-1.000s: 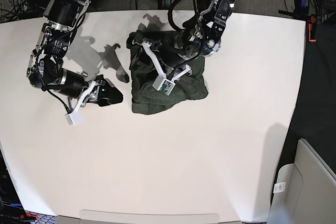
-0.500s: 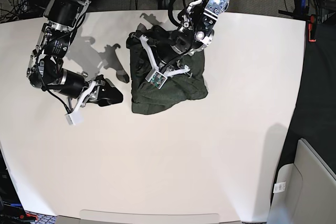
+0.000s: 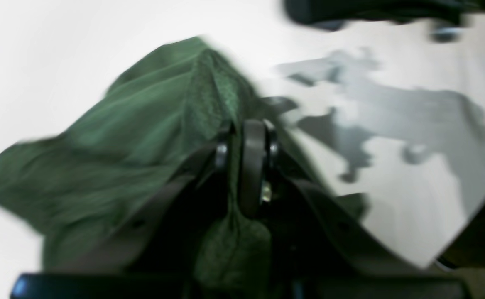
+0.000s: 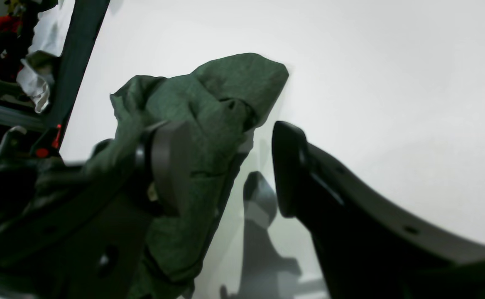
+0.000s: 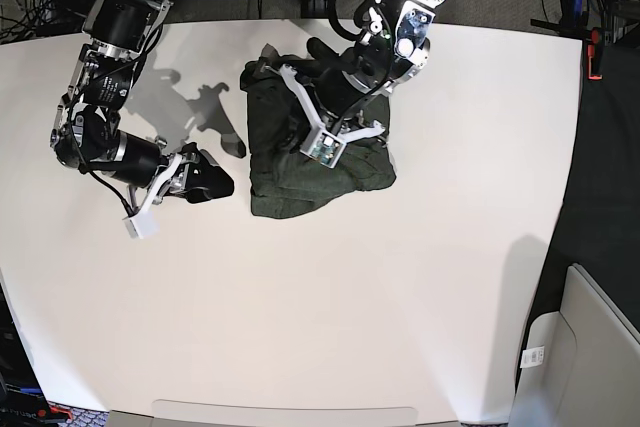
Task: Fold the T-shirt properly
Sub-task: 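Grasp the bundle's edge with the left gripper and lift it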
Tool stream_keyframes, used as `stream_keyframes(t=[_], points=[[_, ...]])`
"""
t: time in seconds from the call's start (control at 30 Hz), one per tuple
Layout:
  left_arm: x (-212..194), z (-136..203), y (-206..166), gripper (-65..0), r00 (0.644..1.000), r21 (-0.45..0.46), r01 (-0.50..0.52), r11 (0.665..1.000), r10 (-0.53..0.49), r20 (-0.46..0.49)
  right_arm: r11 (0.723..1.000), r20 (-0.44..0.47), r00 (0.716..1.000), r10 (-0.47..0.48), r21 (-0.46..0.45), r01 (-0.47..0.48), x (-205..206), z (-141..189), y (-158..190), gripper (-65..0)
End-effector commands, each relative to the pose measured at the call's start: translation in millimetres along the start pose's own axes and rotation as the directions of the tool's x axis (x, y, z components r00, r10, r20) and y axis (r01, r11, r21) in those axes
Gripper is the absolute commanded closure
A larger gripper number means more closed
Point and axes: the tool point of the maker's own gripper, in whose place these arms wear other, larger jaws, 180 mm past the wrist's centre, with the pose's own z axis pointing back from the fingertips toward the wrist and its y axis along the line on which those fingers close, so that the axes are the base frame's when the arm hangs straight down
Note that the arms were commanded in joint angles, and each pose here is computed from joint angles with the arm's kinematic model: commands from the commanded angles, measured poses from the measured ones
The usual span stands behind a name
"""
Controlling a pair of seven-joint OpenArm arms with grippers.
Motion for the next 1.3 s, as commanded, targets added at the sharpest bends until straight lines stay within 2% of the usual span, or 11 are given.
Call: stream_keyframes(t=[0.0,0.3,0.47,0.8,1.17,1.27], points=[[22,5,6,-1.6,0.997,0.015,-0.001,1.000,0.000,0.074,0.999,0.057,0.998,0.032,0.015,-0.033,21,4,5,-32.4],[12,35,56,-1.6,0.994,0.165,-0.080,0.983,0.066,0.088,0.999,0.055,0.998,0.035,0.014,-0.036,22,4,5,-32.4],[1,55,66,-1.6,0.992,0.215,-0.108,0.971,0.092,0.082,0.999,0.054,0.998,0.038,0.012,-0.039,23,4,5,-32.4],[-44,73,54,-1.5,0.988,0.225,-0.151,0.963,0.157,-0.010,0.999,0.050,0.998,0.041,0.014,-0.041,23,3,5,-32.4],[-54,84,51,-1.6,0.985,0.238,-0.169,0.956,0.174,0.001,0.999,0.051,0.998,0.046,0.018,-0.047,25,1,7,-32.4],[-60,87,49,-1.7,0.983,0.239,-0.174,0.955,0.182,-0.013,0.997,0.028,0.997,0.067,0.031,-0.068,23,-5,13,-32.4]])
